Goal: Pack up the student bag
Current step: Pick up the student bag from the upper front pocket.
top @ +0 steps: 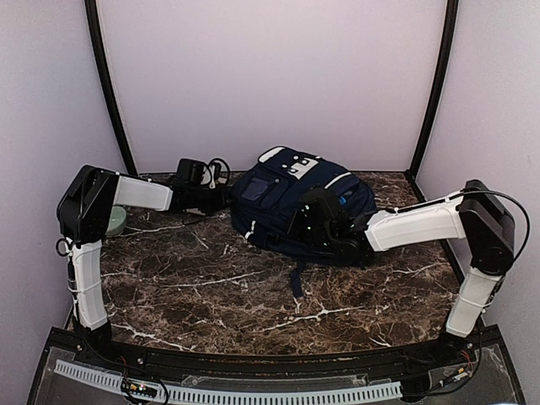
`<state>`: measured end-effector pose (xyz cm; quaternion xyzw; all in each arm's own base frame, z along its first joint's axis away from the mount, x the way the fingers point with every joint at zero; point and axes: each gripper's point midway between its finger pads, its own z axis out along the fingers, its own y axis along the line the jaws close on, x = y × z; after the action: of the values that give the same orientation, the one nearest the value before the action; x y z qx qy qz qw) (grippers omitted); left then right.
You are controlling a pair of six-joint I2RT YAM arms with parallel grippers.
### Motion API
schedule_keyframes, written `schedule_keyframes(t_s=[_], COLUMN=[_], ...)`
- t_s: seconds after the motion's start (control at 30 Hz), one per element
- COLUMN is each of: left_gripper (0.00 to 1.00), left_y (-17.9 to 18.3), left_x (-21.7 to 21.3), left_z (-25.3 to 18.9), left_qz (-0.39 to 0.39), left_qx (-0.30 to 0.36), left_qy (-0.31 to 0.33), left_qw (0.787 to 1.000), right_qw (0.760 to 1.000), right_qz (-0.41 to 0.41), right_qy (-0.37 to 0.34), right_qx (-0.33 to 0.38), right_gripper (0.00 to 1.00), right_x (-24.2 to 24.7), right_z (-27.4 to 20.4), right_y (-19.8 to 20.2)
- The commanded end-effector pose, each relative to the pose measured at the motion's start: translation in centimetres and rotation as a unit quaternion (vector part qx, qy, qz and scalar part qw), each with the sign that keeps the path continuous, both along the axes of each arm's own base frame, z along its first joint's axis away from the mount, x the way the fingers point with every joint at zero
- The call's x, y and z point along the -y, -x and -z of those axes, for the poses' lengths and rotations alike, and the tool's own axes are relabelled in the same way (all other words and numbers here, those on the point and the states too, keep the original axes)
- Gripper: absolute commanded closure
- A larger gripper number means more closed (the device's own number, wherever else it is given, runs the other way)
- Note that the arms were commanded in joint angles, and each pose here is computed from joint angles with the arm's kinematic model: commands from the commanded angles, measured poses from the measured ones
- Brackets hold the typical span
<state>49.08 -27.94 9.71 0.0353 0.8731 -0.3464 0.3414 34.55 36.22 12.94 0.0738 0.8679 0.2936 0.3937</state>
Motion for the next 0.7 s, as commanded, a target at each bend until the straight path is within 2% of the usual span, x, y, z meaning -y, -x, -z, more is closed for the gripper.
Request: schedule_keyframes(t_s=[0.0, 0.13, 0.37, 0.67], left_gripper=[1.00, 1.00, 1.00, 1.00], left_y=[3.0, 2.8, 1.9, 1.1], left_x=[3.1, 1.9, -0.9, -4.3], left_z=[-1.4, -1.9, -2.0, -1.8], left_qz=[0.071, 0.051, 0.005, -0.034], left_qx=[0.019, 0.032, 0.047, 0.059], left_qy=[0.015, -0.017, -0.095, -0.167], left_qw=[0.997, 0.998, 0.994, 0.984], right_qw=[0.999, 0.999, 1.000, 0.986], right_qz=[0.031, 0.031, -0.013, -0.108], right_qy=[0.000, 0.003, 0.009, 0.054], right_qx=[0.006, 0.011, -0.014, -0.116], right_gripper=[0.86, 1.00, 1.00, 1.00], right_x=[1.5, 2.3, 3.7, 7.6], right_z=[0.5, -0.2, -0.3, 1.3], right_y=[-1.8, -1.3, 1.4, 5.6])
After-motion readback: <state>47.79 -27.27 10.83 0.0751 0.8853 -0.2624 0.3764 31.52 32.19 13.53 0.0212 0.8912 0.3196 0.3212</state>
